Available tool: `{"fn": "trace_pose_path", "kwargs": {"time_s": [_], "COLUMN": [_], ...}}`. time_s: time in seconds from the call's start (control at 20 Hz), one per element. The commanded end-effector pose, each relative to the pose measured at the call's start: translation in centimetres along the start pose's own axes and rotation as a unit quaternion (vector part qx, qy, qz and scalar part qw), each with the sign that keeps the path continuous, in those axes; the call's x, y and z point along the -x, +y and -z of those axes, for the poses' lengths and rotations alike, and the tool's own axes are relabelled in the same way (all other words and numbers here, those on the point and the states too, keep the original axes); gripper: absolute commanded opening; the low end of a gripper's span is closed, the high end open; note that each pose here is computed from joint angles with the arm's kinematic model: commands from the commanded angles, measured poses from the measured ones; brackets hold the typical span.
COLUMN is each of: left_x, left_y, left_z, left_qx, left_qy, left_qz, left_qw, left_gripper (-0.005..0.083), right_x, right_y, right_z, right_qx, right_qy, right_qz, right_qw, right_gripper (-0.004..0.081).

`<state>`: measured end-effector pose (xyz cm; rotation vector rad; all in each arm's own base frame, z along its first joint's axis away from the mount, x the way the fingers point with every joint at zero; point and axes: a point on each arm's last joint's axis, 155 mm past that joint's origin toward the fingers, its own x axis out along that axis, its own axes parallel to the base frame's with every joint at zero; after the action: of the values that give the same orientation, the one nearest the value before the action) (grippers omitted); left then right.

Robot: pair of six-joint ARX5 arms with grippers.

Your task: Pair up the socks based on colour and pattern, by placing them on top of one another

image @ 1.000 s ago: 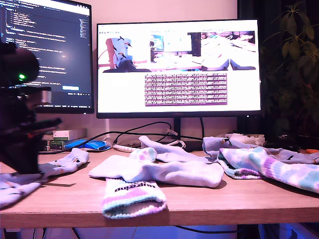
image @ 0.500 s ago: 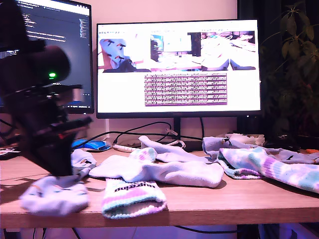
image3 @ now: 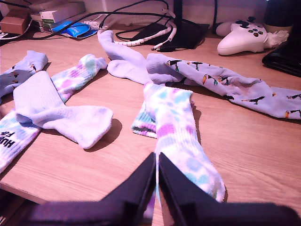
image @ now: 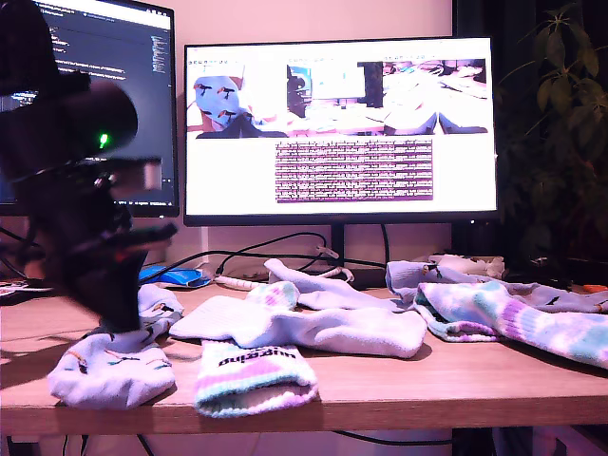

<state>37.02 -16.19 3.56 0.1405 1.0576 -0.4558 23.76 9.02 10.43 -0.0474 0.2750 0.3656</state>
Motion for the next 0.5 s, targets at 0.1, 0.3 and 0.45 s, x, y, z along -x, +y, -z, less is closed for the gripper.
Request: {"fn": "trace_pose_path", "kwargs": {"time_s": [0.1,0.3,0.45], "left_x": [0.6,0.0,-1.6], "left_y": [2.2,4.7,5.8], "left_z": [-2.5,-4.8,-4.2], "left_qx": [0.0,0.011,0.02], "left_qy": [-0.048,-0.096,-0.088], "left_qz": [-0.046,-0.077,-0.082], "left_qw": [0.998,0.992,0.993], "left_gripper": [-0.0023,-0.0023,-0.0023], "right_x": [0.1,0.1,0.1], "right_y": [0.1,0.1,0.1], "right_z": [-0.7,-0.7,-0.7], "right_qx": [0.0,0.0,0.0], "right_qy": [-0.007,-0.007,-0.008], "right_qz": [-0.002,-0.002,-0.003], "right_qw": [1.0,1.0,1.0], "right_gripper": [-0.0011,-0.0012,-0.0011]}}
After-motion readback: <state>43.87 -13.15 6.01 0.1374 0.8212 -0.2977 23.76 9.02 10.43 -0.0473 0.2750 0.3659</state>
